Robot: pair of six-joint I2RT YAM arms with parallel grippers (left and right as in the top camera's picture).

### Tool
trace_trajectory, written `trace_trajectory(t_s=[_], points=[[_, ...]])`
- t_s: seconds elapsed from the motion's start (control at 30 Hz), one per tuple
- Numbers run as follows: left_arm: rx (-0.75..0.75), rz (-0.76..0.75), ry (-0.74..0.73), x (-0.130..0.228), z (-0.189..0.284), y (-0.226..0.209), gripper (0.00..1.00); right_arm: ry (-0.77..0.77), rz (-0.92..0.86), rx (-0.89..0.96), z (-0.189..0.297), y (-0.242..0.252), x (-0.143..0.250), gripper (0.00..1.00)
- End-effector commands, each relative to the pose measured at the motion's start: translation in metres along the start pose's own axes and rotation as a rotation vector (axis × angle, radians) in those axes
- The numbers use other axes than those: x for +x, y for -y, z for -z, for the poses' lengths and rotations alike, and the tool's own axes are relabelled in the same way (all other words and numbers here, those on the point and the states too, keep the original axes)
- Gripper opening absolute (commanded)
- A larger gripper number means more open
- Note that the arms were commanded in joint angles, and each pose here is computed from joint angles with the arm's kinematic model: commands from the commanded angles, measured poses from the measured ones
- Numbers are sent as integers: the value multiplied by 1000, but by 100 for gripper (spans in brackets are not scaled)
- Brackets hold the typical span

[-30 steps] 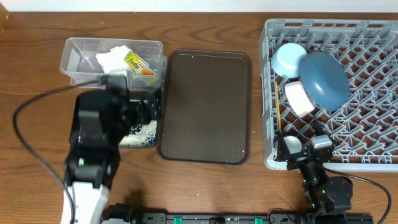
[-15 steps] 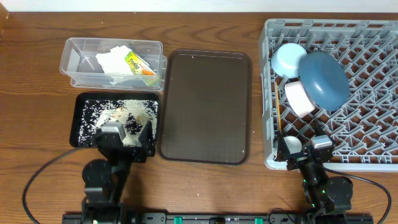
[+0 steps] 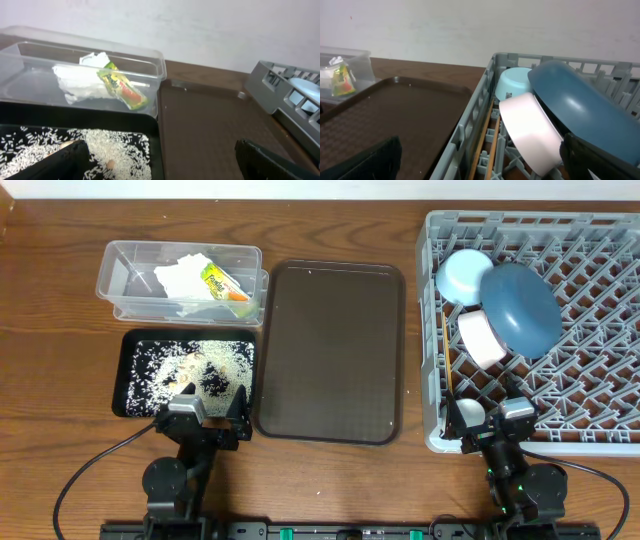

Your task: Sort waste into correct bins and load items into the dishwasher rack

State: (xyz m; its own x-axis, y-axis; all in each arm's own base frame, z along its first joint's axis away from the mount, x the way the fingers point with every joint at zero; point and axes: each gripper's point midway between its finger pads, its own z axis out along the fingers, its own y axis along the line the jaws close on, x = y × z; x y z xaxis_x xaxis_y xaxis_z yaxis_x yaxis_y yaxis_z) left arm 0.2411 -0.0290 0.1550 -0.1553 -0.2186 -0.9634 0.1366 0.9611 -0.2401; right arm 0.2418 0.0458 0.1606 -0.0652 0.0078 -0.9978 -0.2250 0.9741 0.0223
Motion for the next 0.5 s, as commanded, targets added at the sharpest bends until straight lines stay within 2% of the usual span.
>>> trace_trajectory(t_s=[0.0, 0.47], points=[[-19, -6, -18, 12, -1, -6, 96, 2, -7, 4, 0, 1, 0, 99], [-18, -6, -20, 12, -2, -6, 96, 2, -7, 4, 0, 1, 0, 99]])
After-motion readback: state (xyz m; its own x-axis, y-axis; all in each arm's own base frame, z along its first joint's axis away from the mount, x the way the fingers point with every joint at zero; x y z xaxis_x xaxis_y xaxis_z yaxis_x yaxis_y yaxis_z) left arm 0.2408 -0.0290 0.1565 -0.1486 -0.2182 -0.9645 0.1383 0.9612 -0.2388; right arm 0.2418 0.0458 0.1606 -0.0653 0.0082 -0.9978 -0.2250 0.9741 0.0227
